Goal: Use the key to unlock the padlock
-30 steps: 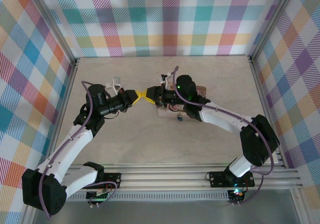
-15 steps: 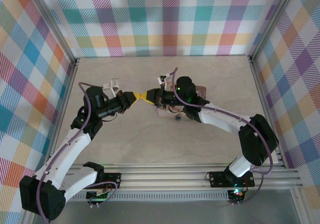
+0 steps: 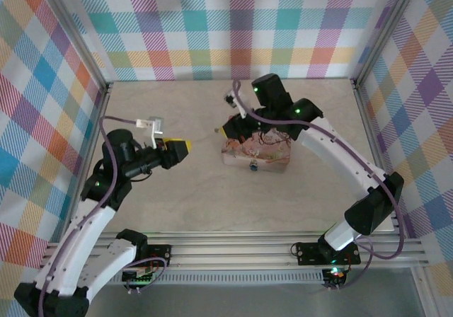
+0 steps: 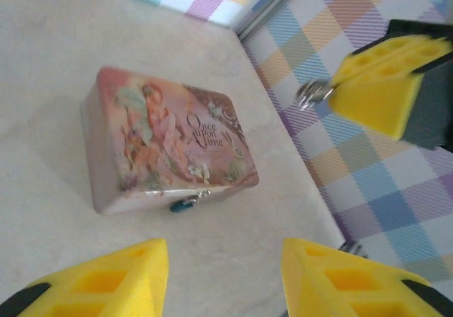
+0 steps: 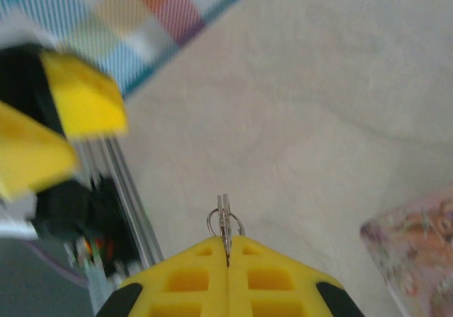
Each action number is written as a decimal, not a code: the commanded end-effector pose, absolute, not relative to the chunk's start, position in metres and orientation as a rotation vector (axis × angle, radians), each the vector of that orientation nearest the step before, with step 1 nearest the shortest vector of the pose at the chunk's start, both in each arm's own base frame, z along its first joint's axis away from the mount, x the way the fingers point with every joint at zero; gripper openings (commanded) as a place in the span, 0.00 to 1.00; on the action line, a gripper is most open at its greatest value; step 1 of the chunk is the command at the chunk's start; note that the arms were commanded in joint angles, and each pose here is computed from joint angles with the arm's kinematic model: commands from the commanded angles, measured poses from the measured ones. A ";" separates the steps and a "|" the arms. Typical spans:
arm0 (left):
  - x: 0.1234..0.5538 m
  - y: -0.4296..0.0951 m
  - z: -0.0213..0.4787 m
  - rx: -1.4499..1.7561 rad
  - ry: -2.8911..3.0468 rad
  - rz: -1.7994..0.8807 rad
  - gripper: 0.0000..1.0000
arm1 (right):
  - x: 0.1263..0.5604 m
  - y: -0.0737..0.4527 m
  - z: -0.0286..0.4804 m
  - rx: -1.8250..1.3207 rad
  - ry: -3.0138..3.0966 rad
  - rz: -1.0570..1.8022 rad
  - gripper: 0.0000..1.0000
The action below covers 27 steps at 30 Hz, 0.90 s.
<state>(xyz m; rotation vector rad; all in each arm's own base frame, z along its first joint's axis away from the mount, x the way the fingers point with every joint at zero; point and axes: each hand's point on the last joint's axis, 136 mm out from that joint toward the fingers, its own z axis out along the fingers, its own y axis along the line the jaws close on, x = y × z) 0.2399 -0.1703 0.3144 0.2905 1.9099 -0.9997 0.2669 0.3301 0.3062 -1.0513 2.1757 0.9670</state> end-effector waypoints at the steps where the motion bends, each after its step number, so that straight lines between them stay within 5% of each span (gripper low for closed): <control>1: 0.221 -0.184 0.340 0.607 1.623 -0.936 0.50 | 0.228 0.313 0.272 -1.388 2.177 0.912 0.00; 19: 0.200 -0.261 0.299 1.038 1.741 -1.241 0.50 | 0.189 0.326 0.301 -1.590 1.890 1.108 0.00; 27: 0.200 -0.265 0.288 1.056 1.792 -1.279 0.32 | 0.186 0.326 0.303 -1.585 1.887 1.112 0.00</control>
